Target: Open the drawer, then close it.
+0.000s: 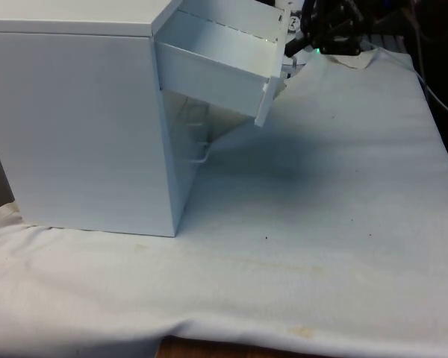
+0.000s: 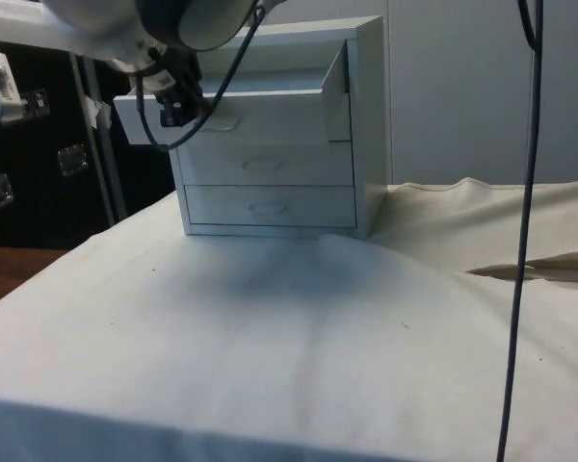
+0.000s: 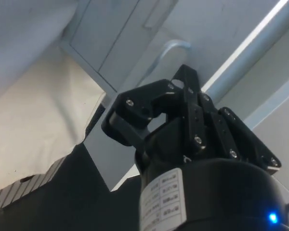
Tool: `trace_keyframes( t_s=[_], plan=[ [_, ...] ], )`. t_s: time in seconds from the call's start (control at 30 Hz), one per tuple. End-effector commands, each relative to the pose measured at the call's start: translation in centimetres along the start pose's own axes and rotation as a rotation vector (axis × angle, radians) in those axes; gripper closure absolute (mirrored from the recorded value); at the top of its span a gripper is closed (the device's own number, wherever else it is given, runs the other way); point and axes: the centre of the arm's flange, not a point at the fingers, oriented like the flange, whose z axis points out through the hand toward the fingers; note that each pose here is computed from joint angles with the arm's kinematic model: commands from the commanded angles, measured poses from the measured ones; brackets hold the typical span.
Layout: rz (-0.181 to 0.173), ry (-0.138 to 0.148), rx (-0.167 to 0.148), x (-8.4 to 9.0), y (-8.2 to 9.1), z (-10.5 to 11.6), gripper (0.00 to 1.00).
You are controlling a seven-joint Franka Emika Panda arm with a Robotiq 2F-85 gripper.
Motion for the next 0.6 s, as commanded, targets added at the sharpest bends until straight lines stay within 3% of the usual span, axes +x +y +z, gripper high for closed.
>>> trace_keyframes(
  t_s=[0.0,0.07,0.33,0.37,0.57],
  plan=[
    [-0.007,0.001,-0.009,0.0,0.6,0.0,1.0],
    [-0.002,0.0,-0.006,0.0,0.4,-0.1,1.0],
    [-0.022,-0.011,-0.031,0.2,2.4,-0.4,1.0],
    [-0.014,-0.01,-0.025,0.2,1.9,-0.4,1.0],
    [-0.034,-0.019,-0.041,0.4,3.6,-0.3,1.0]
  ],
)
